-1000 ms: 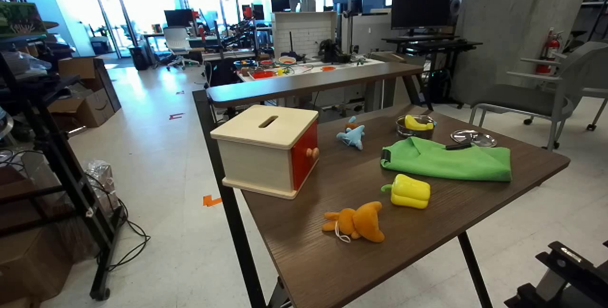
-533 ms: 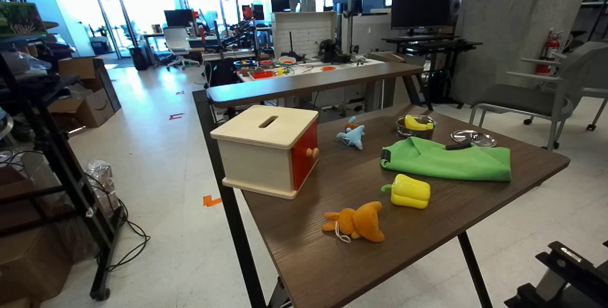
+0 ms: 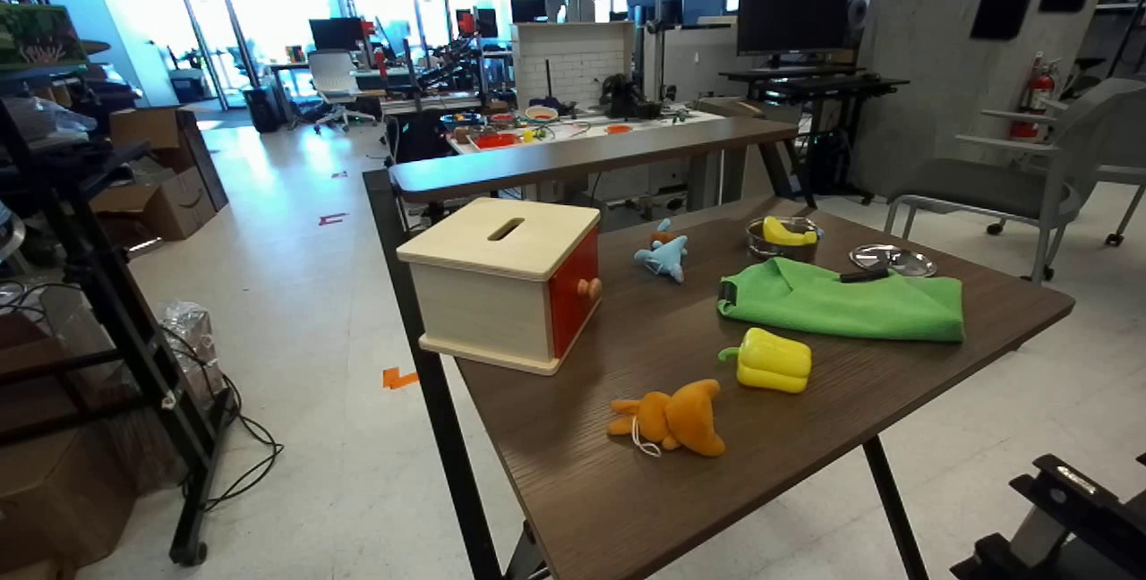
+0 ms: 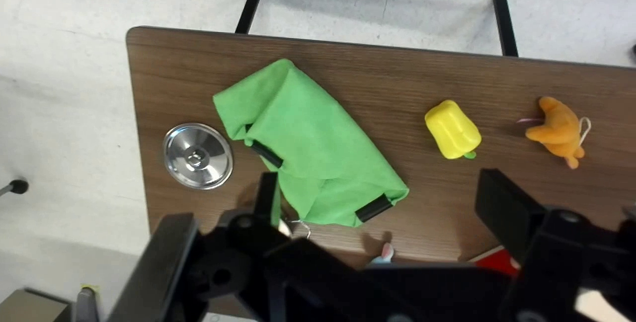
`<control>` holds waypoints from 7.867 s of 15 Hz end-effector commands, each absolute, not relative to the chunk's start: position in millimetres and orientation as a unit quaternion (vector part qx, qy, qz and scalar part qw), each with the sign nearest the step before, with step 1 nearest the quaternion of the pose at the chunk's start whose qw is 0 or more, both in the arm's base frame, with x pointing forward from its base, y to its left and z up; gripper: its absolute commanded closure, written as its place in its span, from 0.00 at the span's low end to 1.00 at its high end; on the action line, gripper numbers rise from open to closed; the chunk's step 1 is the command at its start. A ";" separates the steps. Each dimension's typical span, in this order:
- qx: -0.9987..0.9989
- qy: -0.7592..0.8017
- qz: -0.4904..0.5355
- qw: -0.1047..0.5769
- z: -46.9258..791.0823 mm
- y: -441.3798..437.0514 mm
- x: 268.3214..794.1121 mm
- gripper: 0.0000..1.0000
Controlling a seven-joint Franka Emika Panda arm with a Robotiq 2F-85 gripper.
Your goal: Pick up the yellow pepper and set it down on the upper right side of the table
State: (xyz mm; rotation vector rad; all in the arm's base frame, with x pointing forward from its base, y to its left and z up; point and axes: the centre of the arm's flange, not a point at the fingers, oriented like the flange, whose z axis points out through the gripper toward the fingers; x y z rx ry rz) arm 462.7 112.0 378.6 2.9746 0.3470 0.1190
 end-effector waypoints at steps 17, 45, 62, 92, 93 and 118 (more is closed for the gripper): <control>0.942 0.296 -0.124 0.094 159.9 208.7 533.2 0.00; 0.976 0.192 -0.056 0.088 243.6 147.5 619.8 0.81; 0.996 -0.065 -0.049 0.042 257.2 -41.6 710.1 0.81; 0.963 -0.200 -0.149 0.099 134.3 -104.8 765.9 0.08; 0.963 -0.200 -0.149 0.099 135.9 -104.0 765.3 0.02; 0.987 0.149 0.059 0.017 325.1 69.7 635.5 0.00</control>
